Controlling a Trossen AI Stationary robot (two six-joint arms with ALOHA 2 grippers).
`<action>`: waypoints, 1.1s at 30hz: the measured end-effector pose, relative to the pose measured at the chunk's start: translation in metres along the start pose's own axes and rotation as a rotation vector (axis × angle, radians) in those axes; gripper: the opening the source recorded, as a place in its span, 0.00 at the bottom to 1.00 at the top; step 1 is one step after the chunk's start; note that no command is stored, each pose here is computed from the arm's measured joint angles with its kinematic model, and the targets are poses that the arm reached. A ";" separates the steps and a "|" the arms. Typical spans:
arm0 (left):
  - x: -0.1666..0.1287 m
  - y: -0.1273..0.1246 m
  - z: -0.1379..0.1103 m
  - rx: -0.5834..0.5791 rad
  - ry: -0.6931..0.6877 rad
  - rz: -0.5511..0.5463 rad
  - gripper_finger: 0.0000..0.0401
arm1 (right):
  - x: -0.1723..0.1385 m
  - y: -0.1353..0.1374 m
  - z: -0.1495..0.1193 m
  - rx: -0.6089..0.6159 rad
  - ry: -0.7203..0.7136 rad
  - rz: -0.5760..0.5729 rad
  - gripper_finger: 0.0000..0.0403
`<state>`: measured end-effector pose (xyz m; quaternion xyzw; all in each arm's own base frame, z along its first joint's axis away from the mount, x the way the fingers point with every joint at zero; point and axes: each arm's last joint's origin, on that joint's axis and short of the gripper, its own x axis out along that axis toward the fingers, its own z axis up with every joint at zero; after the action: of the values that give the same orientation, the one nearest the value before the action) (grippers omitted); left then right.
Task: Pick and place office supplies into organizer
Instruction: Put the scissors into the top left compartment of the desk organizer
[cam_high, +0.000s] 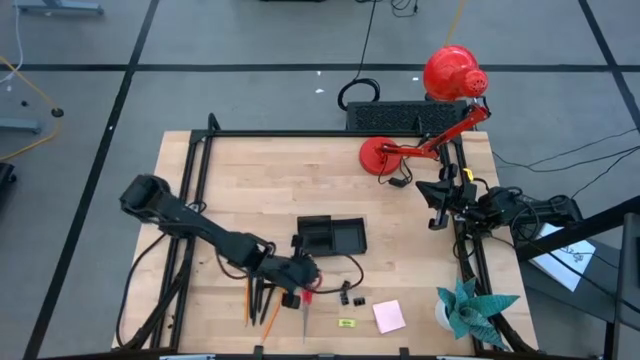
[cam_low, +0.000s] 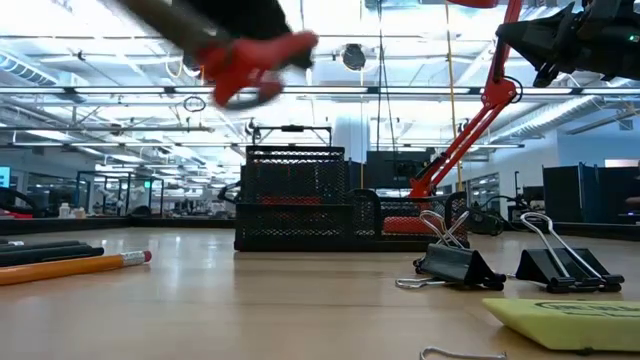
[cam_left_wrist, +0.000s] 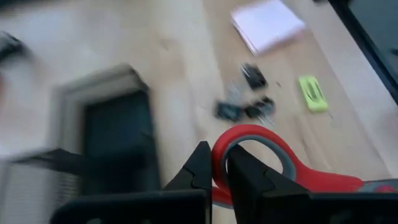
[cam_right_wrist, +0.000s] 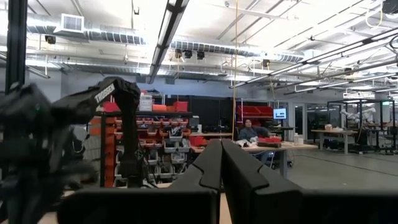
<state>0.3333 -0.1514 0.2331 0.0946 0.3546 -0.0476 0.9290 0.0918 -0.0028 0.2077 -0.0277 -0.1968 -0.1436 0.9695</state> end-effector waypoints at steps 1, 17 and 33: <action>-0.006 0.003 0.004 0.014 -0.024 0.031 0.08 | 0.000 0.000 0.000 0.000 0.000 0.000 0.01; -0.081 0.044 0.039 0.111 -0.186 0.903 0.06 | 0.000 0.000 -0.001 -0.002 0.007 0.000 0.01; -0.025 0.062 0.024 0.302 0.071 1.050 0.06 | 0.000 0.000 -0.001 -0.001 0.011 0.001 0.01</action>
<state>0.3399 -0.0949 0.2767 0.3929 0.2801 0.3753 0.7914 0.0923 -0.0028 0.2067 -0.0274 -0.1913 -0.1434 0.9706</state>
